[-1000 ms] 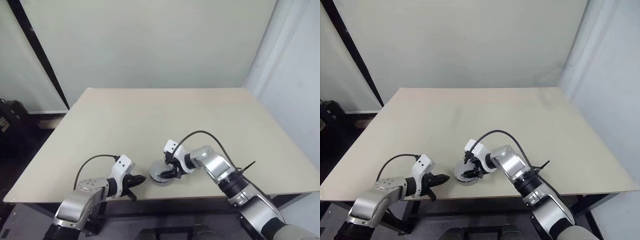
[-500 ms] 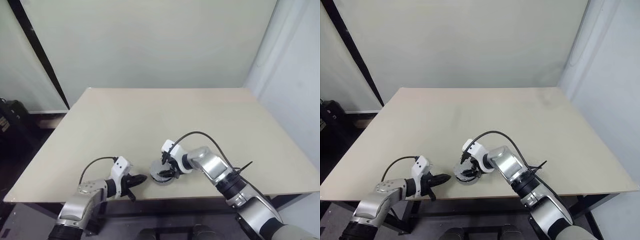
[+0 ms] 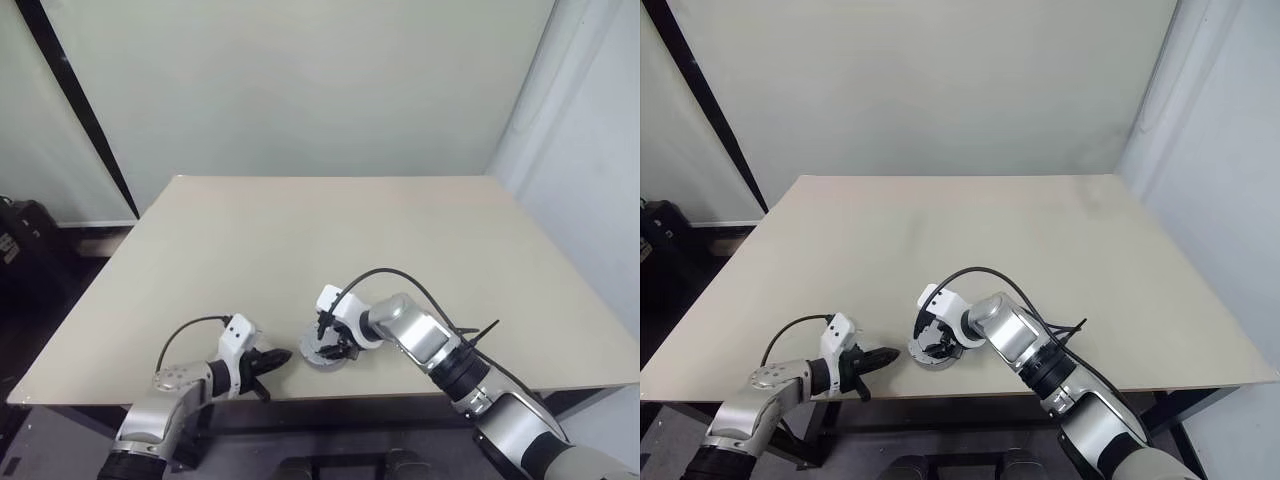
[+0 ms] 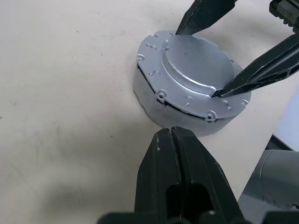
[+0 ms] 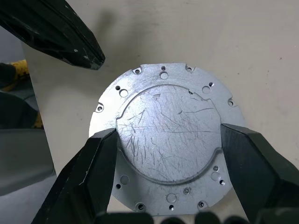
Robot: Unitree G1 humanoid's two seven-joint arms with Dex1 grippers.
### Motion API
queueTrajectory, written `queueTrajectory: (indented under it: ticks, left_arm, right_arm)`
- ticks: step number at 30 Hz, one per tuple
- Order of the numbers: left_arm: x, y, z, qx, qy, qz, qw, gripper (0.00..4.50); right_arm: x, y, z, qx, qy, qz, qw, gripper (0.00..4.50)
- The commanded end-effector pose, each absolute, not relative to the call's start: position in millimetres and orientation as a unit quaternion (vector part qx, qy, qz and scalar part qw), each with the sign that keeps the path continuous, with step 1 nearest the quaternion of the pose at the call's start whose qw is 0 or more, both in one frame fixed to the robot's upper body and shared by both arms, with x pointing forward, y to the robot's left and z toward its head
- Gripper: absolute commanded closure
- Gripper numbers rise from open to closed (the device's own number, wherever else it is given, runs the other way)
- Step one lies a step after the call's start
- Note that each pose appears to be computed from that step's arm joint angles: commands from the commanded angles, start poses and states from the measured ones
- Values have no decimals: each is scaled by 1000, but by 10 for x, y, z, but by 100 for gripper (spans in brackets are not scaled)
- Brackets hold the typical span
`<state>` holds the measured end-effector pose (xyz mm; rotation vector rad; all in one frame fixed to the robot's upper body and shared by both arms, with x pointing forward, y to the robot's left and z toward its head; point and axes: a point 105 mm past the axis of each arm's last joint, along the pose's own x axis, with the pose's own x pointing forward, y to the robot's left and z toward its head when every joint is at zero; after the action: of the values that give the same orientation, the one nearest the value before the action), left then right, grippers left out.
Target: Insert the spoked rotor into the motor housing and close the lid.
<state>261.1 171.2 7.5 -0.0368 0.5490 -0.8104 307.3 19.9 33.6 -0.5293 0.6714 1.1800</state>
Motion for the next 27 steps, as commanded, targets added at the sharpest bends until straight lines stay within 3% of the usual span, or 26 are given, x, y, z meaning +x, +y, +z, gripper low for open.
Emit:
queueTrajectory:
  ticks: [1,27]
  left_arm:
    - [2651,1702,170,-15,240,-391,888,450]
    - [2625,1672,159,-15,242,-398,885,450]
  right_arm:
    - [3095,154,312,-259,312,533,742,127]
    - [3131,64,150,-281,331,545,717,127]
